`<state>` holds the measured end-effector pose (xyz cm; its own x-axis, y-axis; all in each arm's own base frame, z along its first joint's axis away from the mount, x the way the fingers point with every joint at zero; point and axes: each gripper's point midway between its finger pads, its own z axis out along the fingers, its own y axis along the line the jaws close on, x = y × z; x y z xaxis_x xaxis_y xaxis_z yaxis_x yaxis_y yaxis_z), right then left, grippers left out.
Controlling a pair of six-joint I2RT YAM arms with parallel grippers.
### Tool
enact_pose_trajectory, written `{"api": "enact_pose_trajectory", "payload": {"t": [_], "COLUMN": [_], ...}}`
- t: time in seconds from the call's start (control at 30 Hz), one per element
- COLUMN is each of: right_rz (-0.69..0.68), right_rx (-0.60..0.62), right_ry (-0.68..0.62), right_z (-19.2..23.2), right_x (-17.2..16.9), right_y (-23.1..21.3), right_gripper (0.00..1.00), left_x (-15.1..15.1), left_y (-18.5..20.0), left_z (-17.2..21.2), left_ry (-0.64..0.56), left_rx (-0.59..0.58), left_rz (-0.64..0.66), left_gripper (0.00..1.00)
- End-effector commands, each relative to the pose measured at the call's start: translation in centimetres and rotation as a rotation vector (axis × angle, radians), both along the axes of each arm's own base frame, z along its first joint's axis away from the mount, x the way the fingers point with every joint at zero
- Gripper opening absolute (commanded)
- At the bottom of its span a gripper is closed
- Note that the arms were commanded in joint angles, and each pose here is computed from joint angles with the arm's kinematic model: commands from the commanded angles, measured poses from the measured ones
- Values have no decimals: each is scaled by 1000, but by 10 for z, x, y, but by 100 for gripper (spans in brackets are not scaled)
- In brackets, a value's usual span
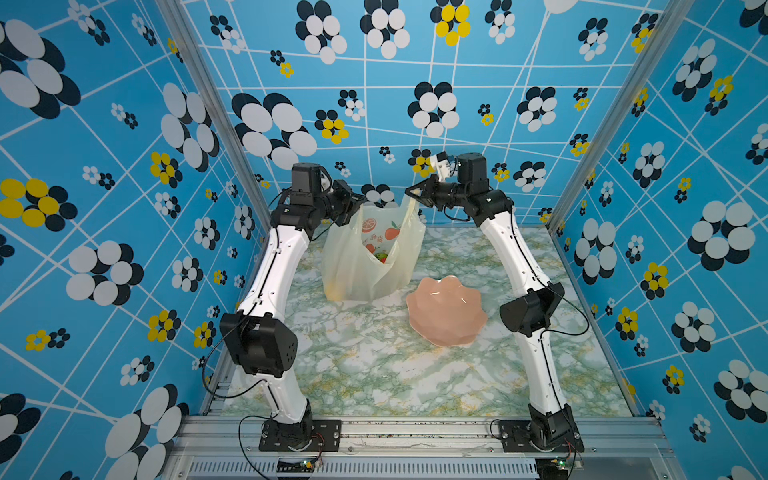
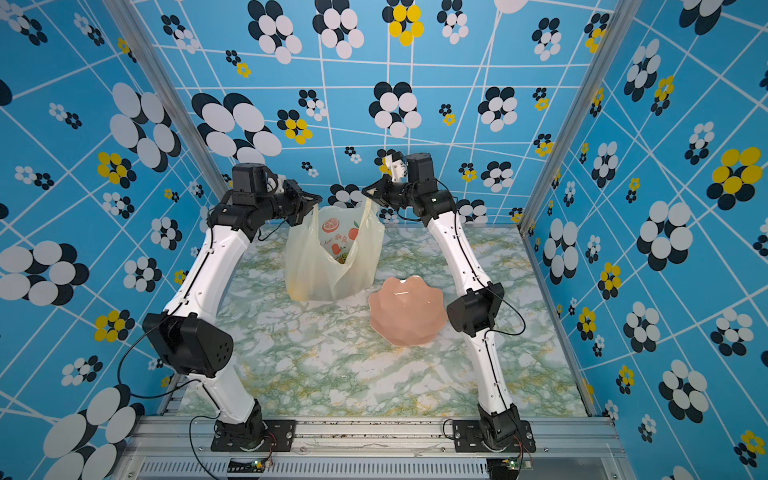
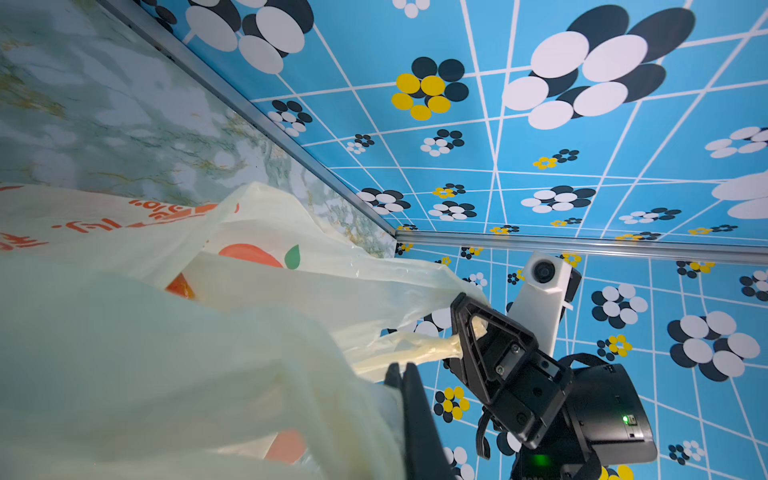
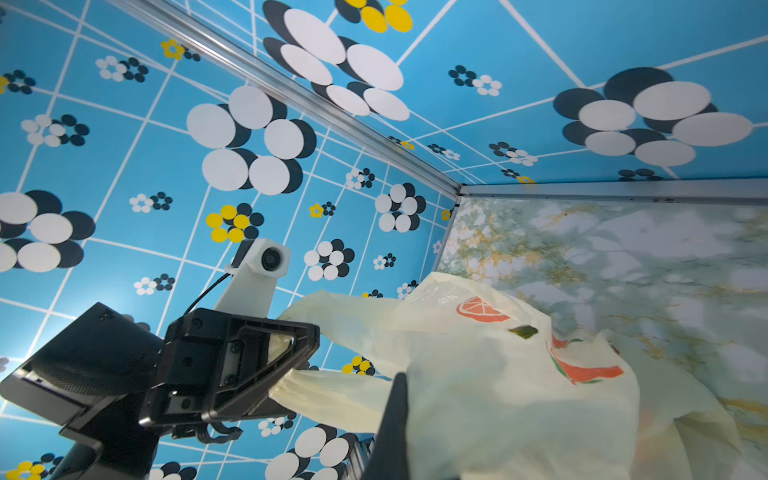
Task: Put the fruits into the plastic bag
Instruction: 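Lift the bag upright by both handles with the left and right grippers, then lower the bag onto the table with both grippers holding the handles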
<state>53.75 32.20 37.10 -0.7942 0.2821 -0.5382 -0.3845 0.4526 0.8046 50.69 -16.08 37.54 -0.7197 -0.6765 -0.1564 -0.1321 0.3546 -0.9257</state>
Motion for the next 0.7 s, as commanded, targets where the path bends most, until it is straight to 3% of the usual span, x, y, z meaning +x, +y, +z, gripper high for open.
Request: {"api": "enact_pose_trajectory", "payload": {"t": [0.0, 0.17, 0.4, 0.67], "right_rz": [-22, -57, -84, -79], "right_rx": [57, 121, 151, 40], "right_ry": [-33, -60, -161, -79], "right_z": [19, 47, 94, 61], "right_x": [11, 14, 0, -9], "right_y": [-17, -28, -41, -43], "right_gripper": [0, 0, 0, 0], "left_x": [14, 26, 16, 14], "left_y": [-14, -18, 1, -1], "left_z": [16, 23, 29, 13], "left_ry": [-63, -78, -122, -106], "left_rx": [-16, -53, -42, -136], "left_rz": [-38, -63, -56, -69], "left_gripper": [0, 0, 0, 0]}}
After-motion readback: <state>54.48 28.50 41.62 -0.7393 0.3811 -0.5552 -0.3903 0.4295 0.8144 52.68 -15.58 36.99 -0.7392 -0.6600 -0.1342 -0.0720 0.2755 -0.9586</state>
